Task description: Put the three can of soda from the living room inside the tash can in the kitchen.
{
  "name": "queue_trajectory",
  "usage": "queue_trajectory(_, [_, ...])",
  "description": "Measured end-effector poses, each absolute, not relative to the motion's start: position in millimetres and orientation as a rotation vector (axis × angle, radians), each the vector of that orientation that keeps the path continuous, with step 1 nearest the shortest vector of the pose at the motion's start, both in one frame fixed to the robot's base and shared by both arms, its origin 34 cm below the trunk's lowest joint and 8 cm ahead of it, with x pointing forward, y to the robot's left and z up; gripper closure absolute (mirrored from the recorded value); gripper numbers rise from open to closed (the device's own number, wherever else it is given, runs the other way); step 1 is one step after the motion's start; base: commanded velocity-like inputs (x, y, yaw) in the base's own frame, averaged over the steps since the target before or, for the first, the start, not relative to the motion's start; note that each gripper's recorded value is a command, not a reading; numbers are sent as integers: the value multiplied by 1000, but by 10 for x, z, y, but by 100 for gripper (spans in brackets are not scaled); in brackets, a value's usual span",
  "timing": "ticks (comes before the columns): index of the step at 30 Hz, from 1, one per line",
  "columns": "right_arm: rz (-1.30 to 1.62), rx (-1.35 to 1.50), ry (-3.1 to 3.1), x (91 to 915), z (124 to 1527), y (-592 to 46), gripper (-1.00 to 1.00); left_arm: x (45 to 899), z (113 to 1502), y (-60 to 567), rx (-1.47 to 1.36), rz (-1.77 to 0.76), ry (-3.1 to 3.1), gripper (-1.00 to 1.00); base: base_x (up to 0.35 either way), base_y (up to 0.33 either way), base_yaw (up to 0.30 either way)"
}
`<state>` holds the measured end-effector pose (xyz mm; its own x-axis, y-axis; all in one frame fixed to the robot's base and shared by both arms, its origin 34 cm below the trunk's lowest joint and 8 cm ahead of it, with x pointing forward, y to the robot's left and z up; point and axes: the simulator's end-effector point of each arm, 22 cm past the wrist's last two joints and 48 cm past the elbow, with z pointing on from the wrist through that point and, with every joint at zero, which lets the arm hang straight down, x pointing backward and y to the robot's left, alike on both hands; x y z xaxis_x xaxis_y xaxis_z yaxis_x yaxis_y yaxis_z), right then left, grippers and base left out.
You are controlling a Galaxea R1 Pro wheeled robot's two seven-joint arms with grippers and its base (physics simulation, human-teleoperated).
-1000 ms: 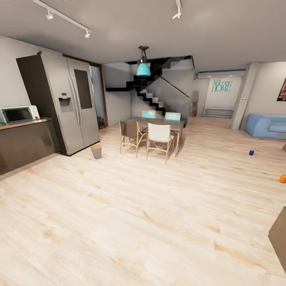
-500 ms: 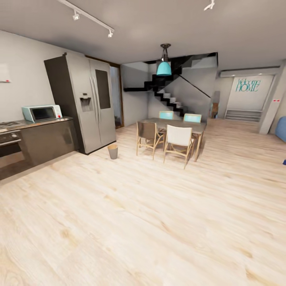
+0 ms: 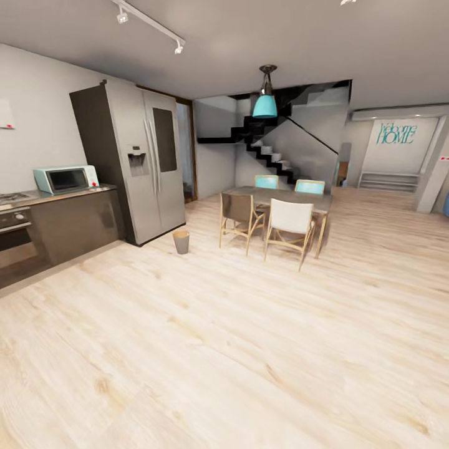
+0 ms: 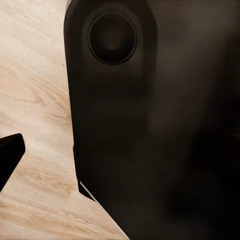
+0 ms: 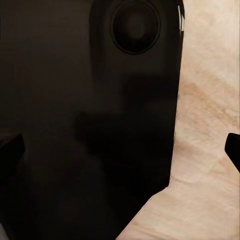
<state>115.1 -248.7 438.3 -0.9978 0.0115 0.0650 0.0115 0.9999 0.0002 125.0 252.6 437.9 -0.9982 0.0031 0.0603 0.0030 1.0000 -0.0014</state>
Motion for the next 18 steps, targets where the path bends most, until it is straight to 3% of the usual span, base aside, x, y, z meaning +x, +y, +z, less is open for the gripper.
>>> queue_trajectory(18, [13, -8, -3103, 1247, 4378, -2557, -100, 1262, 4378, 2526, -7, 2, -3083, -100, 336, 134, 0])
